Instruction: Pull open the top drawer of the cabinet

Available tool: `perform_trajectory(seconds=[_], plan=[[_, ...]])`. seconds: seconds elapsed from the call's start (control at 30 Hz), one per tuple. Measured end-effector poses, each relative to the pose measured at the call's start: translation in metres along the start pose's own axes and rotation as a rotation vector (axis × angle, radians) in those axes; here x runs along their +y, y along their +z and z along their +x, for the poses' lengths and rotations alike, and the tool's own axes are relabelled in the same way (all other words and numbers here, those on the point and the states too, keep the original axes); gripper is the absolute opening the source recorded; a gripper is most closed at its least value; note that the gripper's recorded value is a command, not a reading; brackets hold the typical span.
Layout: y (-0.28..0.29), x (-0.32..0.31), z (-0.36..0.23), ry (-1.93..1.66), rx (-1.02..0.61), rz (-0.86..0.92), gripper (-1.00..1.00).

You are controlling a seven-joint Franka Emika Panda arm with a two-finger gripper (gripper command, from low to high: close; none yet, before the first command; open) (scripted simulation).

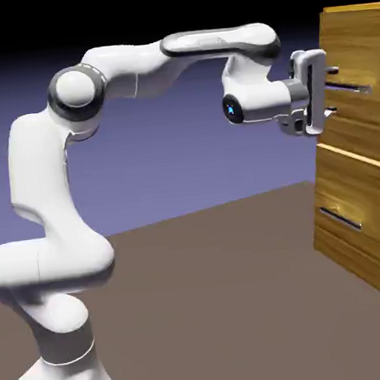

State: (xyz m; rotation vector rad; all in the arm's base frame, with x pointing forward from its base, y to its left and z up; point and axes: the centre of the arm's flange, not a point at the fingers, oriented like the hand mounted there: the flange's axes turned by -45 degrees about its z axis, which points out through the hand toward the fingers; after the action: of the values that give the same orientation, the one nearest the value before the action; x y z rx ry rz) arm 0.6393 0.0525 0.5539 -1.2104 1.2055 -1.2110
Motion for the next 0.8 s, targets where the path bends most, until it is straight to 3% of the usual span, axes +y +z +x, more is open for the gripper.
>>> perform_trajectory(seconds=[0.2, 0.23, 0.8], plan=[[0.041, 0.001, 0.001, 0.002, 0.0, -0.001, 0.0], [0.043, 0.002, 0.001, 0.003, 0.001, -0.002, -1.0], [-0.05, 0.001, 0.001, 0.003, 0.0, -0.001, -1.0]])
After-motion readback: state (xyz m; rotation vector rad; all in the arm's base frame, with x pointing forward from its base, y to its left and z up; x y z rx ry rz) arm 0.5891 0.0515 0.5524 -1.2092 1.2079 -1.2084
